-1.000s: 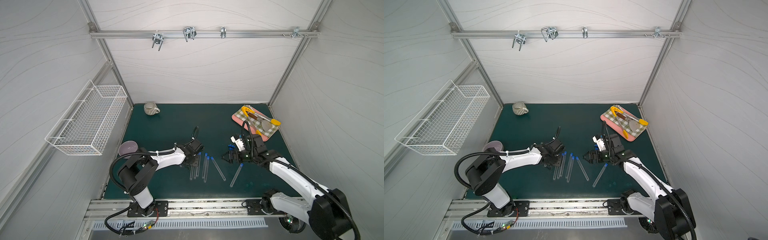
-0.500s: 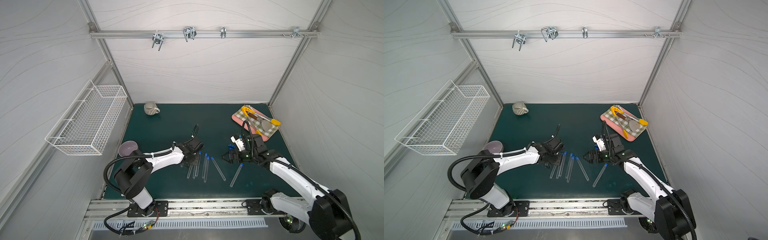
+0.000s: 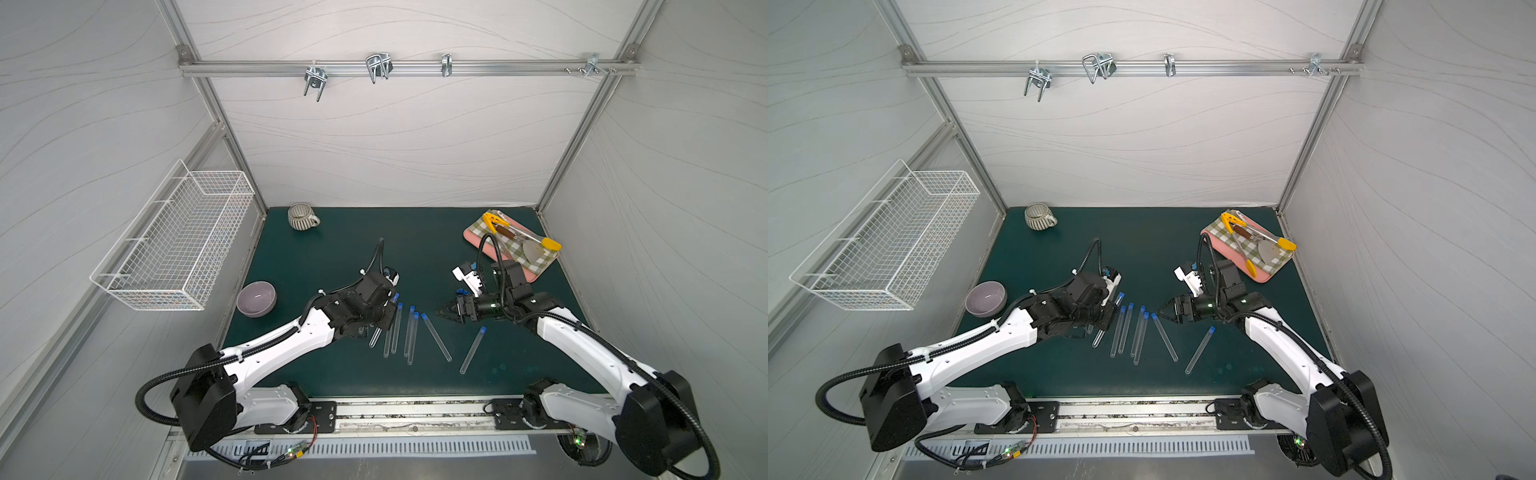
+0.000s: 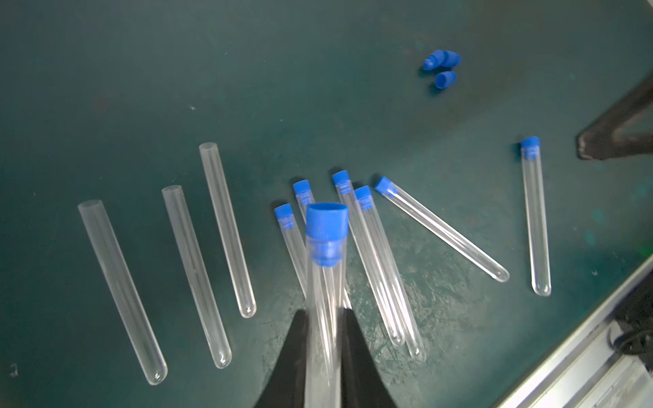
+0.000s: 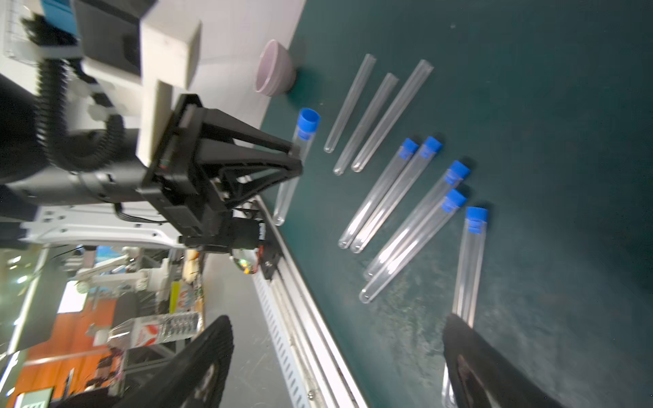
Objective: Remove stoppers from test tubes
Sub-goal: Pick up the test tube at the center of the board.
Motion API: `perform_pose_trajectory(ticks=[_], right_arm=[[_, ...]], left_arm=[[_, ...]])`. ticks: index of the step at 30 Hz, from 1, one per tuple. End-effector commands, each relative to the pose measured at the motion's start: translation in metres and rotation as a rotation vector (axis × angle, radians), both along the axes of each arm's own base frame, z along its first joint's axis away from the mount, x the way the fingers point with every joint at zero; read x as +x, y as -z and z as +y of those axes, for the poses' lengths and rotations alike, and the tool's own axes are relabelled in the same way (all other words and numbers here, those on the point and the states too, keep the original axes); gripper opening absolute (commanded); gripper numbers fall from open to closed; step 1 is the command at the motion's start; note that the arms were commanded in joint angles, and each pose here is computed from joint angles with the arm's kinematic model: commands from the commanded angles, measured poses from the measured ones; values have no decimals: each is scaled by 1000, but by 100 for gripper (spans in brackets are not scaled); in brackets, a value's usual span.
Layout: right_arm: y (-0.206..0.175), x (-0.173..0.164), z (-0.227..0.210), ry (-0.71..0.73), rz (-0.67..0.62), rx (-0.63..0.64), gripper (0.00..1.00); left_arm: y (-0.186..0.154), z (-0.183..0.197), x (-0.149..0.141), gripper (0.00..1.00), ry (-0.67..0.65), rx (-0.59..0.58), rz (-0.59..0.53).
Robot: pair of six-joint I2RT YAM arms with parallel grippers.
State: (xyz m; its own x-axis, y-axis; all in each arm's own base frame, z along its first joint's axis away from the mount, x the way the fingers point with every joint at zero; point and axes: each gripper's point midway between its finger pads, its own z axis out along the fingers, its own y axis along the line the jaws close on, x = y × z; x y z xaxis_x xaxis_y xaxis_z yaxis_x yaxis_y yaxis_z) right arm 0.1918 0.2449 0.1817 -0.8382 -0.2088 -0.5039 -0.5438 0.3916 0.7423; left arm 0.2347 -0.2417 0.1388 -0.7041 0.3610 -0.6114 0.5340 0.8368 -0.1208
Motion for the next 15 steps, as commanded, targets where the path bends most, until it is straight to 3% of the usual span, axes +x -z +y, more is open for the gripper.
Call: perform_pose_trajectory(ticks=[1, 15], right_arm=[[-28, -11, 14, -99, -11, 110, 90], [-14, -16, 35, -170, 22, 80, 60]], left_arm=[[-13, -20, -8, 6, 125, 1, -79], [-33, -54, -43, 6, 346, 19, -206]])
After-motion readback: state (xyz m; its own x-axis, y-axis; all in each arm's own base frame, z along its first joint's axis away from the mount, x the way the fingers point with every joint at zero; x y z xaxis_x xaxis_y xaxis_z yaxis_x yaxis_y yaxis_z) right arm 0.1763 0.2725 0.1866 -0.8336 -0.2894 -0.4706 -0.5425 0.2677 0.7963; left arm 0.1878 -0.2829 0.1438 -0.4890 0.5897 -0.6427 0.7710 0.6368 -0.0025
